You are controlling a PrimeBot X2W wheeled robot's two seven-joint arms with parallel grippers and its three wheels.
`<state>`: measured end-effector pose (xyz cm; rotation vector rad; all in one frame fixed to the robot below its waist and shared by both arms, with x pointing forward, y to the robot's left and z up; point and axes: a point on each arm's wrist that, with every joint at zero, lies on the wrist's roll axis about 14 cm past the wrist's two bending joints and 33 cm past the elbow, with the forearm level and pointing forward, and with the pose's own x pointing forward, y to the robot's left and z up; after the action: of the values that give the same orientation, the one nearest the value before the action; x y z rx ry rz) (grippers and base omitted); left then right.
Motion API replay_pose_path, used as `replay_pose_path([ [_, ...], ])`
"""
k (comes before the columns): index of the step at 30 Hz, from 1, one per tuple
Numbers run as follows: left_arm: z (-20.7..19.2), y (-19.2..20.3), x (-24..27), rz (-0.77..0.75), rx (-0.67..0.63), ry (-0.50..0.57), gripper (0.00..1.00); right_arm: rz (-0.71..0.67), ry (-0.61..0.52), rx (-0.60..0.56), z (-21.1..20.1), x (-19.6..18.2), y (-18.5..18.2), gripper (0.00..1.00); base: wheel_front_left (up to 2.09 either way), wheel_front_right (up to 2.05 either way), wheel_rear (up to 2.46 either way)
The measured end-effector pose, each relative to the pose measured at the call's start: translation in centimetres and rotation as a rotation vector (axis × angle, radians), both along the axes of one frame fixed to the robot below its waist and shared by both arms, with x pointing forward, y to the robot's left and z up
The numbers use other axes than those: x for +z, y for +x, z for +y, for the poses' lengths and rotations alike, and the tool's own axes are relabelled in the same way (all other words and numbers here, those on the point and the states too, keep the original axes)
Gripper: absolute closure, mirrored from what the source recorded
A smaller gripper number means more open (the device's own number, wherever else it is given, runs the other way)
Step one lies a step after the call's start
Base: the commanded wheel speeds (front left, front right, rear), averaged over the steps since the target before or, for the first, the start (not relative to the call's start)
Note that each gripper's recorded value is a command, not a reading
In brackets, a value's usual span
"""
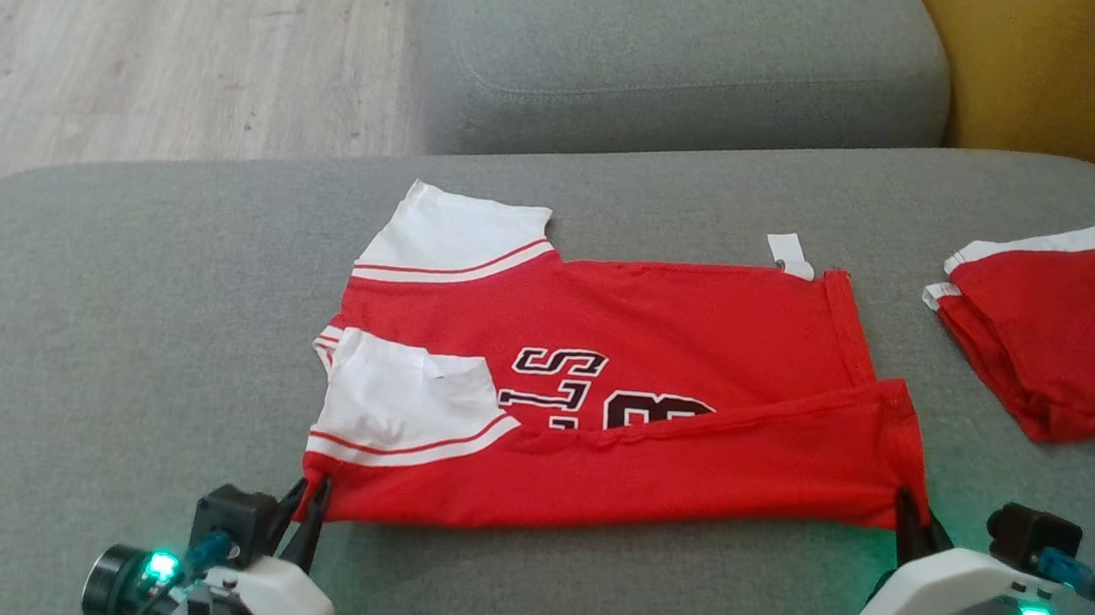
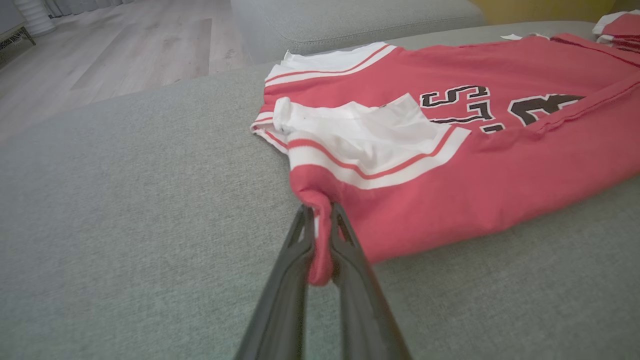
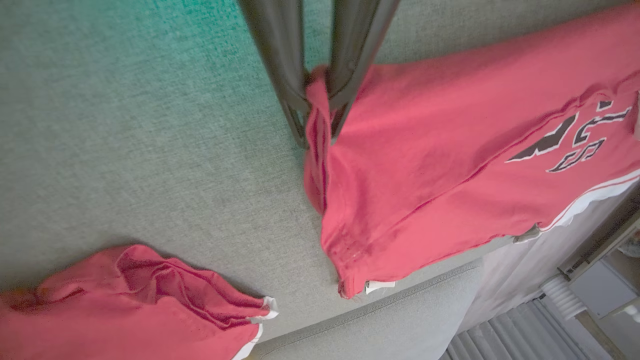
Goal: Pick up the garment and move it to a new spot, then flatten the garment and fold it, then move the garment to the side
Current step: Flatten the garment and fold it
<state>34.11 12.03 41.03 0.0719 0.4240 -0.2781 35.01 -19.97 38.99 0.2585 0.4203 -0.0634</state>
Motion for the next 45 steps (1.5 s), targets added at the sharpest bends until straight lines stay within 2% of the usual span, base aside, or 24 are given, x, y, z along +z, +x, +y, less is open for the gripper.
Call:
replay_pose_path([
  [3, -0.2, 0.1, 0.0, 0.005, 0.002, -0.008, 1.0, -0.016, -0.019, 0.002, -0.2, 0.3, -0.1, 1.0, 0.0, 0.0, 0.0],
  [4, -0.2, 0.2, 0.0, 0.006, 0.004, -0.007, 0.81, -0.026, -0.022, 0.001, -0.3, 0.5, 0.0, 0.45, 0.0, 0.0, 0.0],
  [5, -0.2, 0.2, 0.0, 0.006, 0.01, -0.006, 0.42, -0.036, -0.025, -0.001, -0.4, 0.8, 0.1, 0.0, 0.0, 0.0, 0.0],
  [6, -0.1, 0.4, 0.1, 0.001, 0.018, -0.005, 0.0, -0.046, -0.024, -0.003, -0.5, 1.0, 0.2, 0.0, 0.0, 0.0, 0.0],
  [8, 0.1, 0.7, 0.4, -0.02, 0.038, -0.009, 0.0, -0.076, -0.019, -0.013, -0.6, 1.7, 0.4, 0.0, 0.0, 0.0, 0.0],
  [11, 0.6, 1.8, 1.7, -0.098, 0.078, -0.026, 0.0, -0.198, -0.017, -0.032, -0.9, 4.2, 1.5, 0.0, 0.0, 0.0, 0.0],
  [17, 0.4, 4.5, 5.2, -0.293, 0.134, -0.087, 0.0, -0.405, -0.06, 0.008, 0.2, 9.0, 3.0, 0.0, 0.0, 0.0, 0.0],
  [23, -1.5, 7.8, 7.9, -0.393, 0.099, -0.154, 0.0, -0.454, -0.069, 0.017, 0.5, 10.2, 3.5, 0.0, 0.0, 0.0, 0.0],
  [29, -4.3, 12.6, 10.4, -0.471, -0.034, -0.152, 0.0, -0.452, -0.061, 0.004, 0.1, 10.0, 4.1, 0.0, 0.0, 0.0, 0.0],
  [36, -6.3, 20.4, 10.2, -0.353, -0.249, -0.008, 0.0, -0.482, -0.053, -0.003, -0.3, 10.7, 5.9, 0.0, 0.0, 0.0, 0.0],
  [40, -5.7, 23.9, 7.0, -0.165, -0.262, 0.082, 0.0, -0.468, -0.051, -0.015, -0.7, 10.2, 6.2, 0.0, 0.0, 0.0, 0.0],
  [45, -5.3, 25.5, 1.7, 0.06, -0.277, 0.179, 0.0, -0.44, -0.047, -0.02, -0.9, 9.3, 6.1, 0.0, 0.0, 0.0, 0.0],
])
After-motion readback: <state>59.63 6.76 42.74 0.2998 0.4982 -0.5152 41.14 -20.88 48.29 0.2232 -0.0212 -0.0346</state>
